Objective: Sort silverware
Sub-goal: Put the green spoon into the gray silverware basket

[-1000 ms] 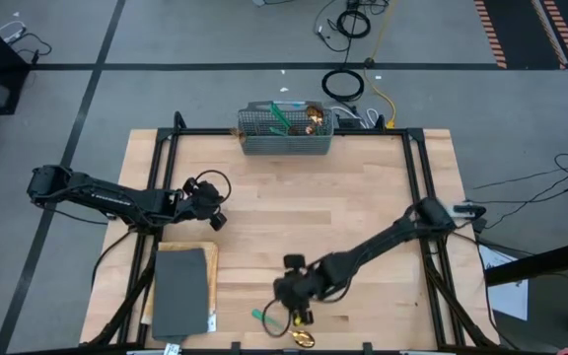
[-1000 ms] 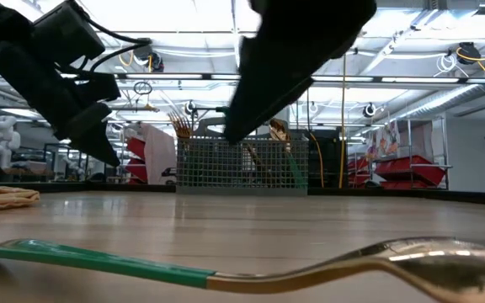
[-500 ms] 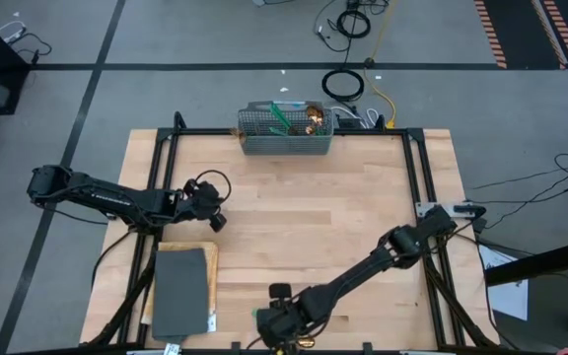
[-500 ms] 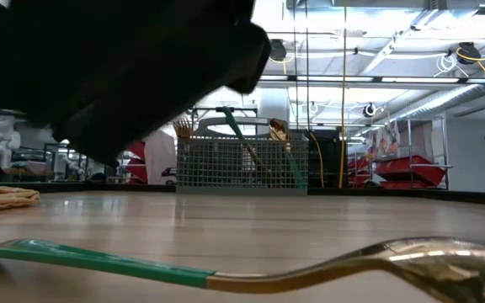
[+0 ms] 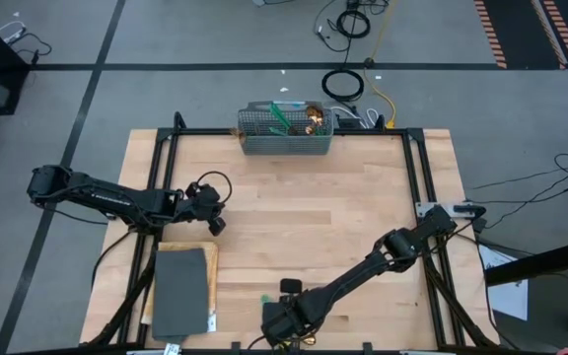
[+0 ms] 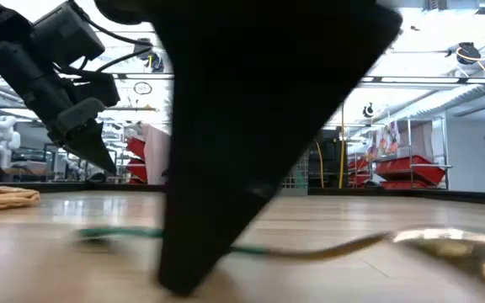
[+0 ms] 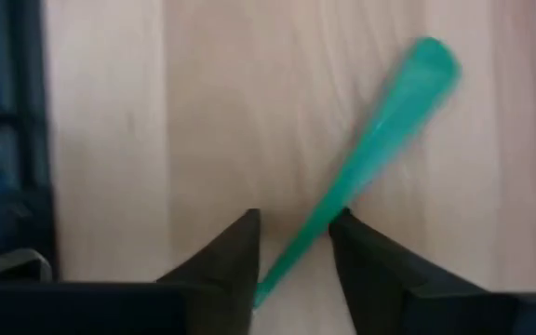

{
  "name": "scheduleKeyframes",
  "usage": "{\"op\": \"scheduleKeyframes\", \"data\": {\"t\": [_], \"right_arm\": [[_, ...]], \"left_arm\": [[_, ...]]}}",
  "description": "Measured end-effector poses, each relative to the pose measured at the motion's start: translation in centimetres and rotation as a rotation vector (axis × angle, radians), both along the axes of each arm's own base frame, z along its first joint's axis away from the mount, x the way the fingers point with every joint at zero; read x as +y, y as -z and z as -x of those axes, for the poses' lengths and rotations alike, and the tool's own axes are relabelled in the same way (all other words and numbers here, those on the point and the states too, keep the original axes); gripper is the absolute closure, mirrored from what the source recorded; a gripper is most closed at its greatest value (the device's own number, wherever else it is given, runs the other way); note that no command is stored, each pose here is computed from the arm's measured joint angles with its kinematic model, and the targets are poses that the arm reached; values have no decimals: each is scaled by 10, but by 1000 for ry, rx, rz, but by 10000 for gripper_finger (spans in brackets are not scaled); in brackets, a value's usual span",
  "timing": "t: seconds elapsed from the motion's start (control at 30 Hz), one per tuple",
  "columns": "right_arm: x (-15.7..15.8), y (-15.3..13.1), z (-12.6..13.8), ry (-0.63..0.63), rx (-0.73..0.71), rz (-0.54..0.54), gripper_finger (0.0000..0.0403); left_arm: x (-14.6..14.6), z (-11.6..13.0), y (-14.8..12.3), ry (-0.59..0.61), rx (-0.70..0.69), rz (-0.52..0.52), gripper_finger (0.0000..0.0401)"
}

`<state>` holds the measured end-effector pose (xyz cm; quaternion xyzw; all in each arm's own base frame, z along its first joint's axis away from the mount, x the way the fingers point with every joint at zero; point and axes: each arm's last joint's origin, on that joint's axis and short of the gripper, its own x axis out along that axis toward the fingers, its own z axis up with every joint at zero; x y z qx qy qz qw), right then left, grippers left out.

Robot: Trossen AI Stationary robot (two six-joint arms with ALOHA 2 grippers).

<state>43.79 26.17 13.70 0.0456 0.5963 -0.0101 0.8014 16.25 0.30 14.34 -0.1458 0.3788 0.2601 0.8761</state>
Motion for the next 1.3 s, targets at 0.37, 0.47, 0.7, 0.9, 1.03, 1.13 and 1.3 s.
{"op": "scheduleKeyframes", "data": {"t": [0.37,0.47,0.7,0.9,1.03,1.13,1.3], "right_arm": [[-19,1,25,-119,211,316,399],[-34,-3,33,-120,282,503,401],[-86,-48,33,-95,299,715,402],[-154,-89,24,-55,281,820,402],[-206,-103,25,-70,353,888,403],[-244,-119,32,-84,403,1003,403],[-294,-141,41,-110,514,1187,403]], "left_arm": [[0,0,0,4,3,-8,390],[0,0,0,4,7,-10,390],[0,0,0,-3,6,-21,390],[1,2,2,-9,38,-44,390],[1,2,3,2,54,-59,390],[1,2,3,19,65,-74,390],[2,2,3,1,68,-101,390]]}}
